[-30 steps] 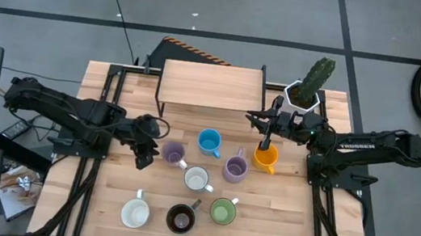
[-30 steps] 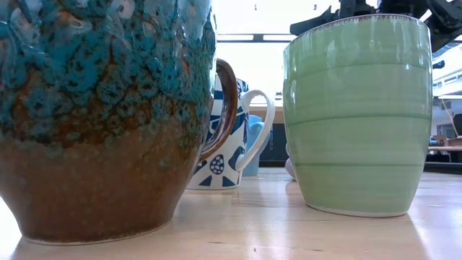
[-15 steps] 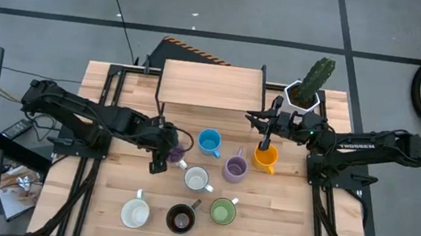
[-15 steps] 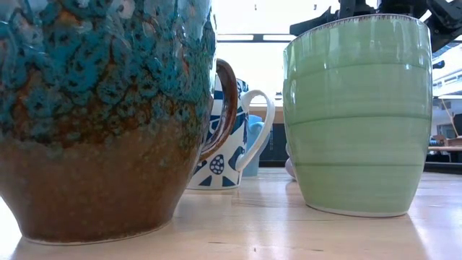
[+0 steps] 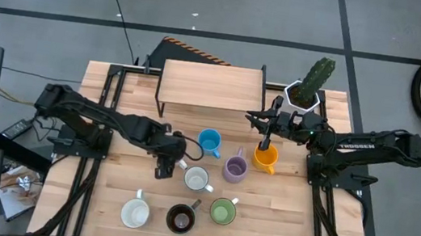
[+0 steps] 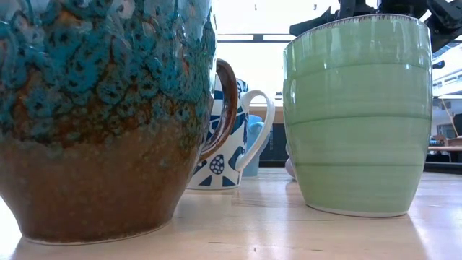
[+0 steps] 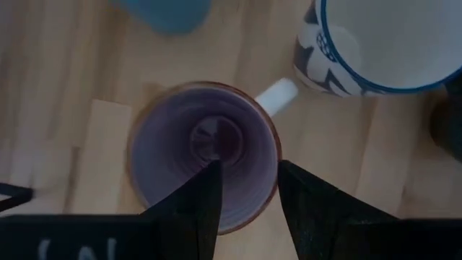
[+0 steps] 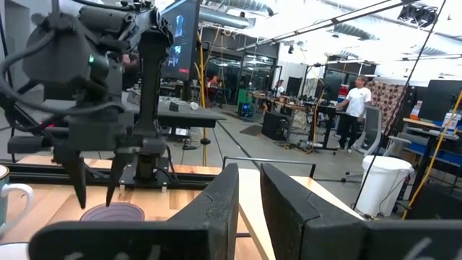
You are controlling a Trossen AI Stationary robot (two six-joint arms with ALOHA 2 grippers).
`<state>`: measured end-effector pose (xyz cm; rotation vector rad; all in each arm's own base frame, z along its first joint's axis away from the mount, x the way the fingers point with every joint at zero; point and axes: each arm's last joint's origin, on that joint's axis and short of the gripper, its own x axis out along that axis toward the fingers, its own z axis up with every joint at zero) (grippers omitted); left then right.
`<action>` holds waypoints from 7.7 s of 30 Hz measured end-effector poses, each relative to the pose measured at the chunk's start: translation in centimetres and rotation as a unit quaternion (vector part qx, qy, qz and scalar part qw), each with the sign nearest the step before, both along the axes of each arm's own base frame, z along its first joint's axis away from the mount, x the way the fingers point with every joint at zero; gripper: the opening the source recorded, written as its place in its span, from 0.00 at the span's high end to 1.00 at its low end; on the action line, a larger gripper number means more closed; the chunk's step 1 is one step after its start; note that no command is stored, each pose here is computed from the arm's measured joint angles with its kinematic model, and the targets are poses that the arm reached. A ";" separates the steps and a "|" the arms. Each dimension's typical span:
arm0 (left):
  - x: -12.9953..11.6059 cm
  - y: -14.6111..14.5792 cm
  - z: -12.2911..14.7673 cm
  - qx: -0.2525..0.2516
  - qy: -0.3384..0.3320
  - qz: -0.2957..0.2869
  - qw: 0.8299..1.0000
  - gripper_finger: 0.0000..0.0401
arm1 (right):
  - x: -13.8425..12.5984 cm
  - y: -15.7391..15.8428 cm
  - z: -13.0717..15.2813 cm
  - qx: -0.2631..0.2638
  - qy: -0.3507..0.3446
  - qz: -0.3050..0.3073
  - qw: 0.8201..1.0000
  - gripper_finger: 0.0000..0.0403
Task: Place coffee mugs
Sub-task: Put the left purple mug on the shelf
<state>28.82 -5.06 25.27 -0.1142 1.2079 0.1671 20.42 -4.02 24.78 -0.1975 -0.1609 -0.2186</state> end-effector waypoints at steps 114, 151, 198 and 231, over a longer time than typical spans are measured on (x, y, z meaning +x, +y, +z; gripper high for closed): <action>-3.4 20.8 10.9 0.005 -0.036 0.140 0.990 0.95 | 0.0 0.0 0.1 0.000 -0.008 0.001 1.000 0.84; -1.1 20.9 9.6 0.101 0.006 0.083 0.991 0.65 | 0.0 0.0 0.1 -0.002 -0.004 0.001 1.000 0.84; -5.4 20.2 13.1 0.265 0.169 -0.313 0.896 0.65 | 0.0 0.0 -0.1 0.008 0.003 0.002 1.000 0.84; -4.6 23.4 11.1 0.247 0.173 -0.390 0.870 0.65 | 0.0 0.0 -0.1 0.012 0.002 0.004 1.000 0.84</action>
